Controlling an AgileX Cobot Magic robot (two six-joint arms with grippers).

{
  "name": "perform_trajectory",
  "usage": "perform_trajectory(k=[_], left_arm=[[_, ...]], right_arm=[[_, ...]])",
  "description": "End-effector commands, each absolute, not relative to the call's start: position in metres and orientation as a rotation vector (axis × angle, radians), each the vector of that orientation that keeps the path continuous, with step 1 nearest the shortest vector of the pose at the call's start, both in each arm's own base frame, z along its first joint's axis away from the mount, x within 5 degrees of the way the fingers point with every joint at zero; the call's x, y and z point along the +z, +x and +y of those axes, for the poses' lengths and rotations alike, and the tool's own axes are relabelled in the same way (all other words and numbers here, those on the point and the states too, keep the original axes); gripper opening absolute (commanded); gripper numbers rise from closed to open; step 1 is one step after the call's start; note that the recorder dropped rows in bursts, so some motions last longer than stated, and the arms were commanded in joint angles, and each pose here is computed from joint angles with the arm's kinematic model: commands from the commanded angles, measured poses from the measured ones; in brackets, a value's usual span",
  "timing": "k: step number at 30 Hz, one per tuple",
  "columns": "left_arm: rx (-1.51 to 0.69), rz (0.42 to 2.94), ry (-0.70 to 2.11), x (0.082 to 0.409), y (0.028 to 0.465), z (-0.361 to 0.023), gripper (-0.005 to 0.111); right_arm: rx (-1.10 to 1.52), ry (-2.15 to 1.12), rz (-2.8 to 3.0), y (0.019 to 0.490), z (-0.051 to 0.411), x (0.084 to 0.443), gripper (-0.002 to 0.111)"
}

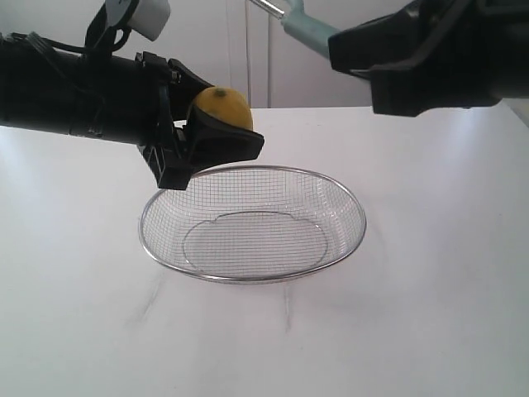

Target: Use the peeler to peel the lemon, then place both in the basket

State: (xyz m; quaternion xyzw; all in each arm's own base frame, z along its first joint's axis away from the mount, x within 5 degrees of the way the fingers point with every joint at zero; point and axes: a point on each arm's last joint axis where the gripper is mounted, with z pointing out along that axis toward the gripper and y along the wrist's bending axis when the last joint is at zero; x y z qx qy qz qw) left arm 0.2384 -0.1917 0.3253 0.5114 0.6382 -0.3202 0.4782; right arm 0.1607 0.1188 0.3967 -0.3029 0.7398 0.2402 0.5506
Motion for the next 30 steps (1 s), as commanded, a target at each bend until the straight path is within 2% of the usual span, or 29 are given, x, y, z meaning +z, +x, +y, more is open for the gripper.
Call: perform_trajectory(k=[1,14,30], left_arm=[[-0.807,1.538,1.238,0.331,0.235,-0.193,0.0],[-0.808,1.539,1.238,0.331,0.236,-0.193,0.0],[-0.758,1.548,1.268,0.328,0.237,-0.191,0.0]], right_arm=[[0.552,-0.721,1.709,0.156,0.116,0.403,0.0],[0.525,-0.741,1.72,0.158,0.117,0.399,0.0],[0.47,-0.738,1.849,0.191,0.13,0.373,0.0]])
